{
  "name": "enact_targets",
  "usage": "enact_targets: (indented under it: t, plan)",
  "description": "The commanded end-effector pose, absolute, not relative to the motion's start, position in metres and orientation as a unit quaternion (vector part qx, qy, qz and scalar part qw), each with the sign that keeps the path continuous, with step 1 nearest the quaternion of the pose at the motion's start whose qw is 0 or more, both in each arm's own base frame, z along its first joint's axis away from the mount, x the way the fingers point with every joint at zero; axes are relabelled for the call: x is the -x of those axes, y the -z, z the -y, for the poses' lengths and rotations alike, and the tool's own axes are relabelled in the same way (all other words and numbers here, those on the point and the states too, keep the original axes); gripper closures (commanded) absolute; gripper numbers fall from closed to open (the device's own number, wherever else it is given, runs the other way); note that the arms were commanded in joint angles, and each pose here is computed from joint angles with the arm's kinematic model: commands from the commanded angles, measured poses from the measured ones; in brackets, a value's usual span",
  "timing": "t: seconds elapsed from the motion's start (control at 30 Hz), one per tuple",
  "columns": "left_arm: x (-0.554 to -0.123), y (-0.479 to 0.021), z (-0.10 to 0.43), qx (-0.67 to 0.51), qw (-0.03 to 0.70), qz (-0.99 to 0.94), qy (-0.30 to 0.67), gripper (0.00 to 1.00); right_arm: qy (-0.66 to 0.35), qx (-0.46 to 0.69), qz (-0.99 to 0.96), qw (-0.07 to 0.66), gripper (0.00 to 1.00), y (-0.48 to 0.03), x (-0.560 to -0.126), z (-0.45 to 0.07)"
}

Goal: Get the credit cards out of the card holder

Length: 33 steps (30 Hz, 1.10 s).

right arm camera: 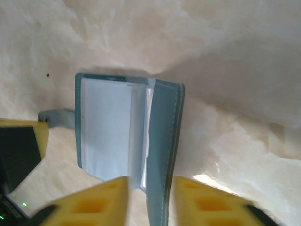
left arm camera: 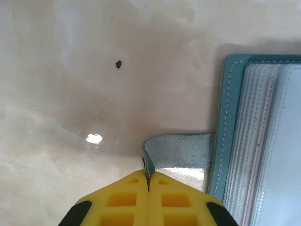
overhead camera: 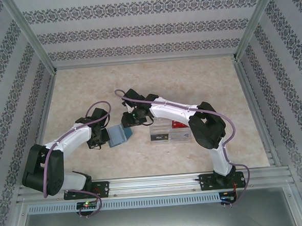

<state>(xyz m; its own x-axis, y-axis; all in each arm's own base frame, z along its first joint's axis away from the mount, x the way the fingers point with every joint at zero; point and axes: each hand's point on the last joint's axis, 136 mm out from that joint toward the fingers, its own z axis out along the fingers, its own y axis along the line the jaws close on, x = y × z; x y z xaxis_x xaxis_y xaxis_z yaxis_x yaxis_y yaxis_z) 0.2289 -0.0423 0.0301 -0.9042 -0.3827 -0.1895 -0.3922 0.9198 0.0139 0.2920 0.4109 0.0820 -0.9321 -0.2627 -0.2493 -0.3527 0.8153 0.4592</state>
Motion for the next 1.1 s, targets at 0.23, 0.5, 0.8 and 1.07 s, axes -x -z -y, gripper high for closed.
enact_targets:
  t: [0.23, 0.5, 0.8, 1.07]
  plan:
    - [-0.229, -0.052, 0.041, 0.200, 0.108, -0.974, -0.014, 0.63, -0.263, 0.136, -0.953, 0.062, 1.00, -0.062, -0.291, -0.413]
    - [-0.240, -0.105, 0.067, 0.235, 0.221, -0.938, 0.127, 0.48, -0.272, 0.109, -0.954, 0.060, 1.00, -0.055, -0.284, -0.415]
    - [-0.243, -0.078, 0.088, 0.239, 0.190, -0.935, 0.180, 0.62, -0.280, 0.110, -0.952, 0.059, 1.00, -0.058, -0.281, -0.418]
    - [-0.241, -0.052, 0.088, 0.249, 0.168, -0.939, 0.168, 0.64, -0.280, 0.114, -0.951, 0.059, 1.00, -0.060, -0.277, -0.419]
